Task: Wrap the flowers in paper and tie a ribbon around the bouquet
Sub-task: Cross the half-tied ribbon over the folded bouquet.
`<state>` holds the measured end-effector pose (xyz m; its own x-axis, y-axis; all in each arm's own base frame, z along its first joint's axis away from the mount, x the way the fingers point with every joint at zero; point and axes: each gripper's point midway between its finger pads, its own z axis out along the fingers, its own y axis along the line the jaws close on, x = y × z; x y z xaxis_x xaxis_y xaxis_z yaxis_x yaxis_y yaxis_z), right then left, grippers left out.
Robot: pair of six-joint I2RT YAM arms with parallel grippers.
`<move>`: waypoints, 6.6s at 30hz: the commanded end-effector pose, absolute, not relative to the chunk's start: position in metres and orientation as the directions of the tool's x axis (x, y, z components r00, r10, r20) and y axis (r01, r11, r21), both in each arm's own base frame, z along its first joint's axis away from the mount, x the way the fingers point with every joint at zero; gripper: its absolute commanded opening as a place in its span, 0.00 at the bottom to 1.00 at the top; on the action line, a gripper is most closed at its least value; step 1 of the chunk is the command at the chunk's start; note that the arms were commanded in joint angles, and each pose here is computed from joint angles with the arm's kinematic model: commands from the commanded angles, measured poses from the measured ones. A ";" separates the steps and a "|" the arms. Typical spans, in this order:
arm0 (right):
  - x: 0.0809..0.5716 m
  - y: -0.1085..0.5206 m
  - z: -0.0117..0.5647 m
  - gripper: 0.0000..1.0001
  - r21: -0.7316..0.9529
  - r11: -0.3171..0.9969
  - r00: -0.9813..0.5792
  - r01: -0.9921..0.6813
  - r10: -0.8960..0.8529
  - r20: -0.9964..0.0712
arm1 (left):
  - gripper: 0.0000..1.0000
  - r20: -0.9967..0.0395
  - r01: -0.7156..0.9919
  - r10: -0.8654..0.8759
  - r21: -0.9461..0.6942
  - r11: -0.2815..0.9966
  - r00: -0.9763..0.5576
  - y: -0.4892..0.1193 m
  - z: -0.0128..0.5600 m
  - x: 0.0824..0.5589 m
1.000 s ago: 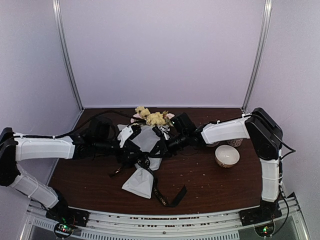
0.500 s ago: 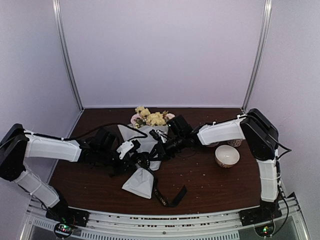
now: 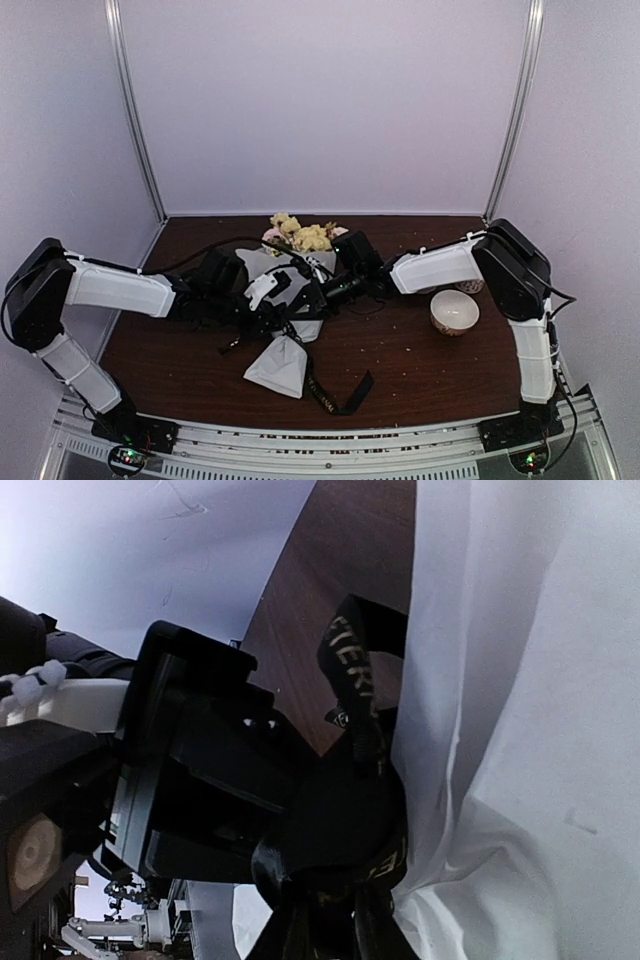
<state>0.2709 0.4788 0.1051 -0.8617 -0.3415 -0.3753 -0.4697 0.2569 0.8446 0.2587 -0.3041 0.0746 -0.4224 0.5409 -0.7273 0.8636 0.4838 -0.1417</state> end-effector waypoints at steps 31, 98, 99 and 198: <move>0.266 0.471 0.098 0.22 0.832 0.280 -0.859 -0.478 -0.348 -0.377 | 0.35 -0.770 0.892 0.527 -0.119 0.436 -0.360 -0.298 0.093 0.242; 0.276 0.449 0.150 0.32 0.812 0.255 -0.845 -0.525 -0.271 -0.461 | 0.00 -0.818 0.893 0.459 -0.137 0.428 -0.346 -0.337 0.078 0.279; 0.277 0.447 0.149 0.33 0.814 0.257 -0.847 -0.520 -0.275 -0.455 | 0.00 -0.816 0.892 0.461 -0.138 0.430 -0.349 -0.337 0.077 0.280; 0.289 0.457 0.131 0.00 0.795 0.314 -0.851 -0.519 -0.270 -0.449 | 0.66 -0.597 0.652 0.523 0.001 0.758 -0.608 -0.227 0.054 0.306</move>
<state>0.2797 0.4530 0.1007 -0.8777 -0.2958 -0.3770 -0.4652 0.3372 0.8185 0.3002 -0.2306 0.0719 -0.5702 0.5177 -0.6378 0.6714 0.7411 0.0013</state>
